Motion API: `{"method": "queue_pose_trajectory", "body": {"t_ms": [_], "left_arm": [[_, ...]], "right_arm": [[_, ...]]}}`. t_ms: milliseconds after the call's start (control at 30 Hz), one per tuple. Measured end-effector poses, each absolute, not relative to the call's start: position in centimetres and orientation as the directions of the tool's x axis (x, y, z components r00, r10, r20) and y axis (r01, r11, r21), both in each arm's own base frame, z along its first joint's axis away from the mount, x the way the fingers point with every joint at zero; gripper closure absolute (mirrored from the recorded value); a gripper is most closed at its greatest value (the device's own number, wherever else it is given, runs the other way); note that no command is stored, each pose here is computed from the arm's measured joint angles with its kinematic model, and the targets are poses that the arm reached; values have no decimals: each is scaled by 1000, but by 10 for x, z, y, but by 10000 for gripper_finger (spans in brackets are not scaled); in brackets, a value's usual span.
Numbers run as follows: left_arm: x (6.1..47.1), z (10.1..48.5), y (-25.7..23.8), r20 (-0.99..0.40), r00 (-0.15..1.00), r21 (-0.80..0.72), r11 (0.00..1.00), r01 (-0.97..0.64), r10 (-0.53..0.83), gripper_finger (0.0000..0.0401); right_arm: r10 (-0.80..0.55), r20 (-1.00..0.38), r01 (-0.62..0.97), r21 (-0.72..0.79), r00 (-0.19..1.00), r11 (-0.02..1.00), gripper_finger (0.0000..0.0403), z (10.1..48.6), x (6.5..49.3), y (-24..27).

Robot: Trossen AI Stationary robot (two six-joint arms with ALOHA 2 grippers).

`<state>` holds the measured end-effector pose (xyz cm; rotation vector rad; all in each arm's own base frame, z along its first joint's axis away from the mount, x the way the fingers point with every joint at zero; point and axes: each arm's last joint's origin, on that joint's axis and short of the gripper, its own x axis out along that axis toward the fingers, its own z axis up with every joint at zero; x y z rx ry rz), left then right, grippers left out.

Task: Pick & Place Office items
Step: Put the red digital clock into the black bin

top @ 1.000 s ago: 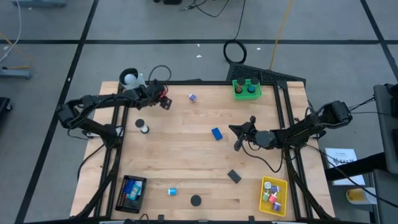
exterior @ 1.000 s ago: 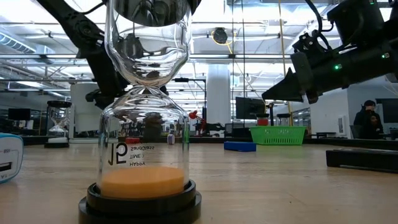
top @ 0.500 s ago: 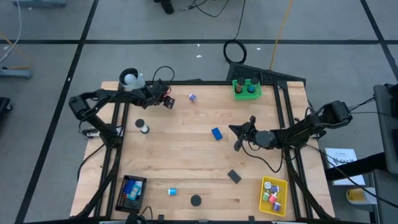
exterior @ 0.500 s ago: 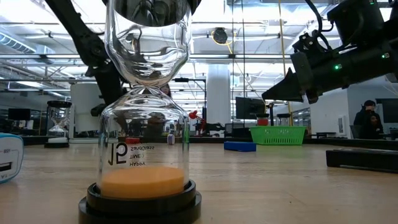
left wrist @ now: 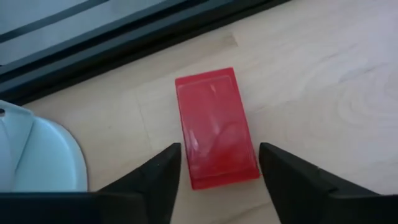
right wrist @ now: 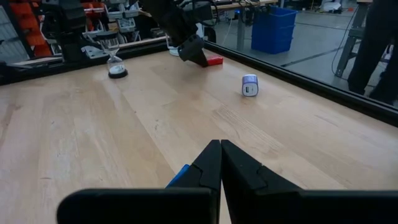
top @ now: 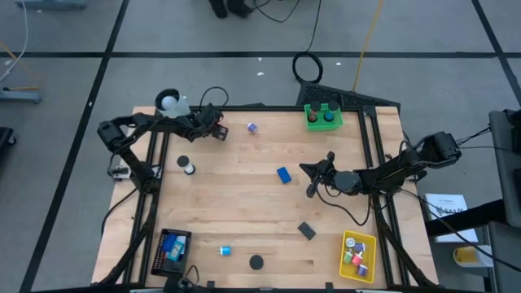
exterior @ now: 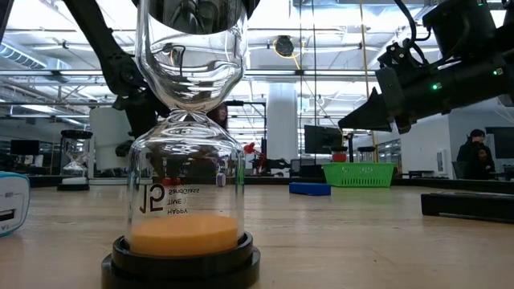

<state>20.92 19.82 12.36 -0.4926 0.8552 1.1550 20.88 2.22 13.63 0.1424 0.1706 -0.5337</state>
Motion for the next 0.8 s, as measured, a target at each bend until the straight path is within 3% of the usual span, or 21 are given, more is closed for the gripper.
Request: {"method": "queue_pose_trajectory", "body": {"t_ms": [167,333,567,800], "left_arm": [[209,123,198,-803,156,91,377,-922,575,229],[212,123,194,-810,179,100,432,-896,559,240],[222,124,175,-848,234,117,598,-793,476,234],[230,131,135,-910,245,136,798,-587,335,237]], "right_arm": [[-493,-198,516,90,847,852,403,136,209,22],[-493,-198,516,90,847,852,403,136,209,22],[-493,-199,516,90,847,852,403,136,209,22],[-493,-202,517,87,846,852,403,136,209,22]]}}
